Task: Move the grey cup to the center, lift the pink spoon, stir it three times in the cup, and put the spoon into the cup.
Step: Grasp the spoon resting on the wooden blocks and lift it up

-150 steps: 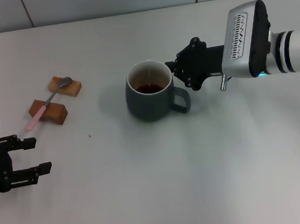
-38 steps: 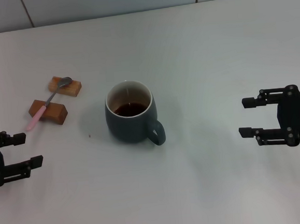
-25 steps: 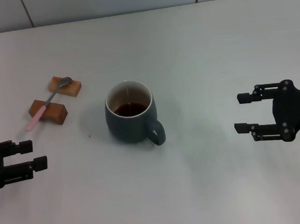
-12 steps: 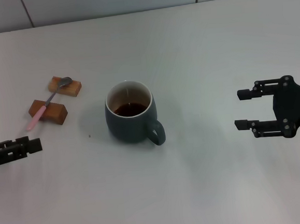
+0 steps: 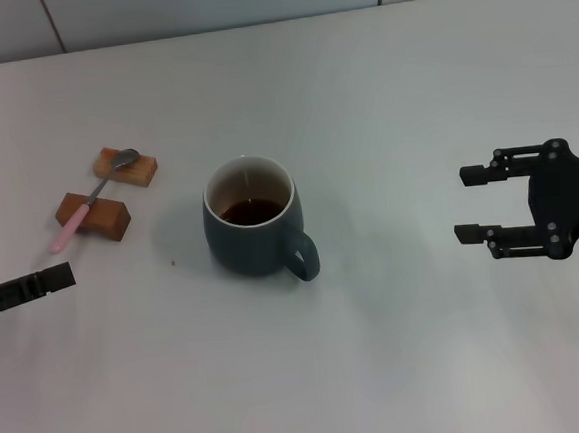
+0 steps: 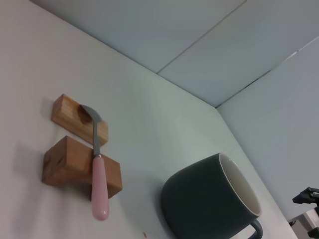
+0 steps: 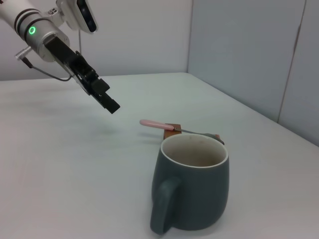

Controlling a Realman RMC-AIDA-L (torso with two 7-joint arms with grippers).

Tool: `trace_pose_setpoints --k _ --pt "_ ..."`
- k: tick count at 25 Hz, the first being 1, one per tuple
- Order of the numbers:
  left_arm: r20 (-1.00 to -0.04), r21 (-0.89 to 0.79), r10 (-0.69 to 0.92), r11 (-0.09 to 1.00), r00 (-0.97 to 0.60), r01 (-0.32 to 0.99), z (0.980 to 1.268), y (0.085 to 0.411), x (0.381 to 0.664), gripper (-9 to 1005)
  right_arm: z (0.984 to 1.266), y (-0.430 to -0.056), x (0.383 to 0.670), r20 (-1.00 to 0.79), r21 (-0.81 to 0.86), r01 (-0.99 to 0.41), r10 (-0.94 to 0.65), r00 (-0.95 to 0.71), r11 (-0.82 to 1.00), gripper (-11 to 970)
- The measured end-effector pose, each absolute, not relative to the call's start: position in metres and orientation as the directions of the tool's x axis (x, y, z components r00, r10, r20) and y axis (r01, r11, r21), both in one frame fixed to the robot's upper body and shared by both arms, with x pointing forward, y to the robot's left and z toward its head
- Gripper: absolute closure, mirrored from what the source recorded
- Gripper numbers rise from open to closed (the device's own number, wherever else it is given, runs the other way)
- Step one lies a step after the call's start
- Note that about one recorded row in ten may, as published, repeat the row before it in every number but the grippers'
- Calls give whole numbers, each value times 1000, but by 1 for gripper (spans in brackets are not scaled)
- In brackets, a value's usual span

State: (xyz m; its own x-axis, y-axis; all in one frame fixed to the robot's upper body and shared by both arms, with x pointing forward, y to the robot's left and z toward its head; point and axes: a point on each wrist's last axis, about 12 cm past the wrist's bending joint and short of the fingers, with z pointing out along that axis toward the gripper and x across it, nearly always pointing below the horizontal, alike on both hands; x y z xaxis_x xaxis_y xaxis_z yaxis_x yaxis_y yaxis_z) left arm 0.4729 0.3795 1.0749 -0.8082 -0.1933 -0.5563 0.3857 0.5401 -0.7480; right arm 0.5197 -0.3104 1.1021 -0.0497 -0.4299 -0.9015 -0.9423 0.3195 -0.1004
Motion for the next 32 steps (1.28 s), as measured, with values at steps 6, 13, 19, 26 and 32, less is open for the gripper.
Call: trace_pose_setpoints --k 6,13,19,26,32 --pt "-533 -770 -212 523 -819 366 1072 377 471 274 1104 -311 521 -900 -110 -940 -433 -44 324 308" --pt "-462 -830 -301 479 -834 286 1068 375 470 275 1106 -312 521 -896 -125 -937 -442 -33 325 309" --pt "-412 -846 -400 500 -819 182 1060 385 465 276 1106 -313 520 -897 -124 -936 -440 -36 328 309" --pt "-383 -849 -421 512 -822 133 1057 387 465 276 1106 -313 521 -898 -126 -936 -439 -34 330 308" --pt "-348 -852 -442 517 -827 82 1053 389 464 276 1106 -313 520 -899 -125 -935 -436 -36 333 308"
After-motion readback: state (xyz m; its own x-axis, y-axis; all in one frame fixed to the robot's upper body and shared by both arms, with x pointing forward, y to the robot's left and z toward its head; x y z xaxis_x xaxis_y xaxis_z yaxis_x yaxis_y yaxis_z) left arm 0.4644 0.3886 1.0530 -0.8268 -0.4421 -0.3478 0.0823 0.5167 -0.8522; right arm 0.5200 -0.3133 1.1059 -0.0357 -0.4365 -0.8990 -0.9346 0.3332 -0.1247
